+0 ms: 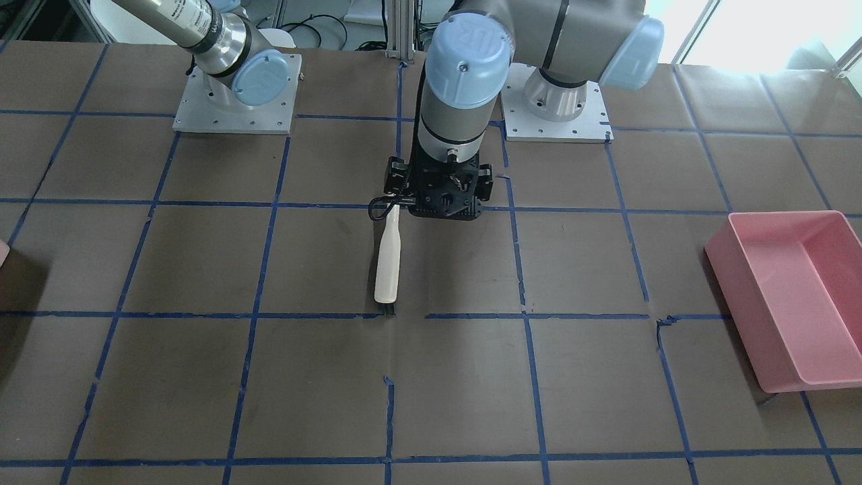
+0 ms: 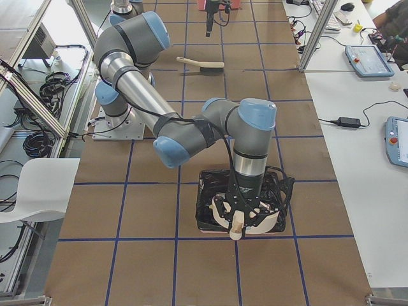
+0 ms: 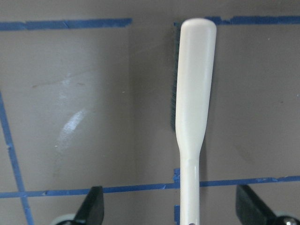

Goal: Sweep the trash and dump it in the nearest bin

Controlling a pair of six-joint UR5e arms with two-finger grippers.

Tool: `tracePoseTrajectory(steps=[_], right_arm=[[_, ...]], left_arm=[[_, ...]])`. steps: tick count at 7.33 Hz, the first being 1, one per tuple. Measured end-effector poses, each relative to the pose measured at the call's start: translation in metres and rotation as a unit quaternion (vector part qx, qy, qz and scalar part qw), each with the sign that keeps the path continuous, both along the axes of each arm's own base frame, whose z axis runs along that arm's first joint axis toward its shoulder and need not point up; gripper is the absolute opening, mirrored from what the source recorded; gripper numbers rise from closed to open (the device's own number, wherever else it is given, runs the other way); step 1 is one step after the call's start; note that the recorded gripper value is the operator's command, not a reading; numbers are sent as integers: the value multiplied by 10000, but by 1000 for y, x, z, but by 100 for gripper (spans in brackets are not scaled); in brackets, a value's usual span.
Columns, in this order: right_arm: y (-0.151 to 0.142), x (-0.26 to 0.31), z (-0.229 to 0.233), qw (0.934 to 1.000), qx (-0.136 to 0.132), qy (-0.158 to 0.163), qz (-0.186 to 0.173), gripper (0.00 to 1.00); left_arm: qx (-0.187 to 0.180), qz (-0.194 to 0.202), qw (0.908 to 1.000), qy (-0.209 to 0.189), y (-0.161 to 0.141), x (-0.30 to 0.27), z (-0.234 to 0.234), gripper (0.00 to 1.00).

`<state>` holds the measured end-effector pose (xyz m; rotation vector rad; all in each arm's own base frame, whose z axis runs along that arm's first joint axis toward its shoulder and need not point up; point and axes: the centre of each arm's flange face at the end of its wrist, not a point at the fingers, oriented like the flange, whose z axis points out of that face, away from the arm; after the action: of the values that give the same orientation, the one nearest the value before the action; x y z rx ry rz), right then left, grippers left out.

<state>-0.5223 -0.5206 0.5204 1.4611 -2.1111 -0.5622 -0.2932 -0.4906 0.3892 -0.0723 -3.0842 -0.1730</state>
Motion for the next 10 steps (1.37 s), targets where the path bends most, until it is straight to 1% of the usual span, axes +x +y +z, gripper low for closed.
tracePoseTrajectory(steps=[1,2,3,4,5,6,7,8,10], right_arm=[[2,10,13,9995,-273,-135,-28,0],[4,24,23,9979,-508,-384,-105,0],[2,45,32,9954,-659,-669,-206,0],[-9,75,36,9915,-798,-995,-264,0],[-22,108,41,9852,-1013,-1347,-306,0],[-29,137,42,9775,-1220,-1667,-428,0],[-32,163,31,9700,-1311,-1935,-664,0],[-35,192,16,9634,-1342,-2138,-905,0],[-58,271,-19,9499,-1357,-2427,-1427,0]], left_arm=[[-170,-110,9998,-90,-17,24,26,100],[-310,-181,9991,-221,-27,47,45,100],[-341,-159,9989,-296,-28,66,58,100],[-316,-114,9987,-395,-24,81,67,100],[-302,-90,9982,-517,-22,91,72,100],[-314,-75,9979,-564,-21,97,75,100],[-353,-58,9978,-561,-20,101,81,100],[-402,-50,9976,-559,-19,103,86,100],[-475,-43,9973,-551,-12,105,97,100]])
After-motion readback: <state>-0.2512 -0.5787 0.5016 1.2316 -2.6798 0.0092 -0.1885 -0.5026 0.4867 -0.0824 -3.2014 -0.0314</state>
